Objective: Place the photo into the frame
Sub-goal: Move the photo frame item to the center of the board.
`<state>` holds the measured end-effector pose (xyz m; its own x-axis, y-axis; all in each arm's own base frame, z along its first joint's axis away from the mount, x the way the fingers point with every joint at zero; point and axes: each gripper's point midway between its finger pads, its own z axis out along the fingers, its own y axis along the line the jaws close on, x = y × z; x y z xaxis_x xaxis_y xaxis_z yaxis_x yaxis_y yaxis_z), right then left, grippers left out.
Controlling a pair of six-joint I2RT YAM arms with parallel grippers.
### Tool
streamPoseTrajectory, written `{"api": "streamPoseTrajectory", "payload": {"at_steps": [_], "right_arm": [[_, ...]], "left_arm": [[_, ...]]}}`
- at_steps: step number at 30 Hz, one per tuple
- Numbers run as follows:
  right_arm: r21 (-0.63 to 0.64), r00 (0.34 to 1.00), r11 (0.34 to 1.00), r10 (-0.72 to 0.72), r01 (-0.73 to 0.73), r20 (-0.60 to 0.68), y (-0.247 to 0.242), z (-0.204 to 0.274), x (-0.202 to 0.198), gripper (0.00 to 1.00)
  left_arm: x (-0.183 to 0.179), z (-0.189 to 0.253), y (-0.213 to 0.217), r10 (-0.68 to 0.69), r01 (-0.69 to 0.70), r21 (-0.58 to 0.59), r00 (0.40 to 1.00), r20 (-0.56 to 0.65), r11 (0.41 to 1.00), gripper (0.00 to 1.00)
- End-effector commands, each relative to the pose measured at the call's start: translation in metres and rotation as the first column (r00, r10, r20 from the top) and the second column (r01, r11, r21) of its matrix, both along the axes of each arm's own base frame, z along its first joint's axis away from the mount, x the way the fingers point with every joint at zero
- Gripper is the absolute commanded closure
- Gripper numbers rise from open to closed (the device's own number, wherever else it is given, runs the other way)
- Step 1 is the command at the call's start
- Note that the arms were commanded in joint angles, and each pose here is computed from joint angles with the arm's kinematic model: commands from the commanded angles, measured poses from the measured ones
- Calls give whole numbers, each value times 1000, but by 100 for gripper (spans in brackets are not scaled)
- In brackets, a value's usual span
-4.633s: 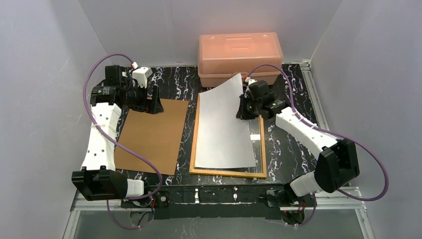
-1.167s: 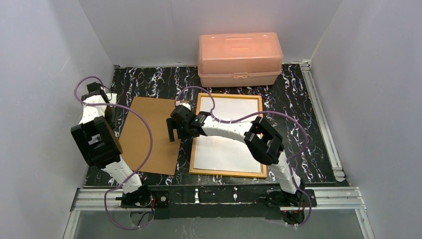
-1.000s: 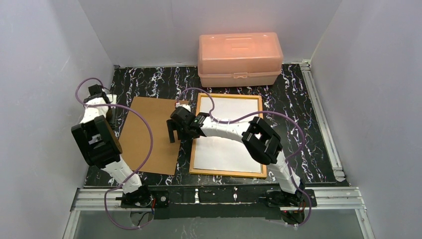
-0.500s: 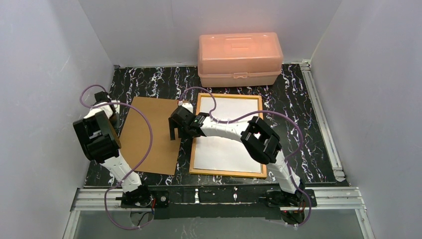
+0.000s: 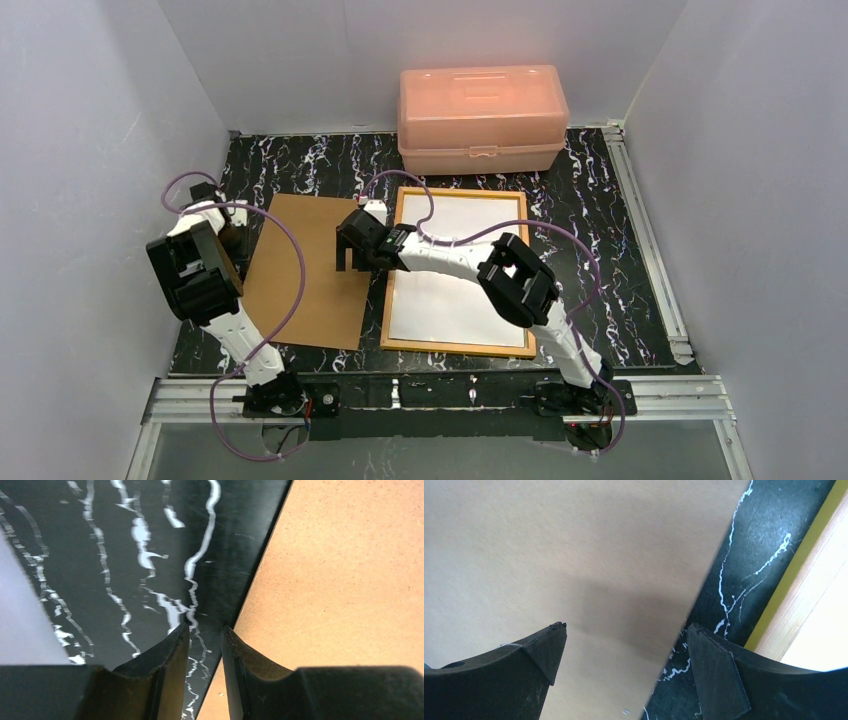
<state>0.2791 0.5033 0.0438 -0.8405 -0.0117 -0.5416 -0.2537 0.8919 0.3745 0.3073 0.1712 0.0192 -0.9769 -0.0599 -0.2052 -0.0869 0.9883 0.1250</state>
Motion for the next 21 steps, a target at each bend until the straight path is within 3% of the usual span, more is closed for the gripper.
{"api": "streamPoseTrajectory", "payload": {"at_steps": [1,9,16,21], "right_arm": [[-63,997,996,-61,57,-53,-10,-35,2,1],[8,992,998,-68,69,-104,2,-28,-2,1],[362,989,929,-20,73,-148,37,54,0,1],[481,991,876,25,42,-133,44,102,-7,1]], "left_arm": [[-22,-15,-52,-36,14,-224,995,-97,974,71],[-27,-26,-50,-54,28,-204,991,-121,979,74],[-25,-29,-50,-60,34,-197,990,-127,980,81],[-26,-30,-56,-84,56,-206,988,-130,977,90]]}}
